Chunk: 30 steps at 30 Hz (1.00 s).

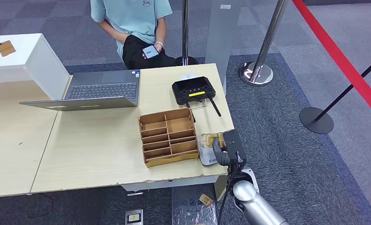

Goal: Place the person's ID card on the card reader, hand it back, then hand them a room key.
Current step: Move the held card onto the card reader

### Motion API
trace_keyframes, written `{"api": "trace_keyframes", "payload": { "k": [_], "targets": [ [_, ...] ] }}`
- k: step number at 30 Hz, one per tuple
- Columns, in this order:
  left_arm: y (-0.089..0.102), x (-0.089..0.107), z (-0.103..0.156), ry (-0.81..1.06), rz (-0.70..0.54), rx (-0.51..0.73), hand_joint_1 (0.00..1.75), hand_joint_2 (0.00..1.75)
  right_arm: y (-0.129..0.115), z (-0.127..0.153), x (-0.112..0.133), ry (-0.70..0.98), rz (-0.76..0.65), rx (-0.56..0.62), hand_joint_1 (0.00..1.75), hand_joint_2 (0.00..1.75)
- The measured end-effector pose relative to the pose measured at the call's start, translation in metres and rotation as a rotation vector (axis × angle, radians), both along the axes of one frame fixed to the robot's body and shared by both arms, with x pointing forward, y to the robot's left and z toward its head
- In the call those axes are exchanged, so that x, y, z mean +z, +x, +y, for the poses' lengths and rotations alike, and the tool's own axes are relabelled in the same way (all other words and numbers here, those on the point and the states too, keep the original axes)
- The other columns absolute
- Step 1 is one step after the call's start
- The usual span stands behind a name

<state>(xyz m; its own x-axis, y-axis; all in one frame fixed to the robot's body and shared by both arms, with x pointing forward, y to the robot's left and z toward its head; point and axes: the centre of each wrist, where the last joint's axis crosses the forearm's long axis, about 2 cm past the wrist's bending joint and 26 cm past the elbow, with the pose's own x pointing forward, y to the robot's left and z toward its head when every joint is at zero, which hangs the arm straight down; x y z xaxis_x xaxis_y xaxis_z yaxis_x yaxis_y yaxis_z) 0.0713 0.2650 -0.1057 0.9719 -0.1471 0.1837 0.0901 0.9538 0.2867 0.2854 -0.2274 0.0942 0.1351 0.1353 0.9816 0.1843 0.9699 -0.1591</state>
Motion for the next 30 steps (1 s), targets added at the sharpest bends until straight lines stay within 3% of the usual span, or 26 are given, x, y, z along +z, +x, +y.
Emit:
{"api": "trace_keyframes", "payload": {
  "k": [6,15,25,30],
  "targets": [
    [0.0,0.0,0.0,-0.001,-0.007,-0.003,0.0,1.75,0.0,0.0,0.001,0.017,0.016,0.016,1.75,1.75],
    [0.0,0.0,-0.001,-0.001,-0.002,-0.014,0.0,1.75,-0.009,0.017,-0.018,0.001,0.08,0.117,1.75,1.75],
    [0.0,0.0,-0.001,-0.003,0.0,-0.002,0.0,1.75,-0.01,0.031,-0.024,-0.19,0.036,0.113,1.75,1.75],
    [0.0,0.0,-0.001,-0.004,0.0,0.004,0.0,1.75,-0.01,0.032,-0.026,-0.209,0.032,0.11,1.75,1.75]
  ]
}}
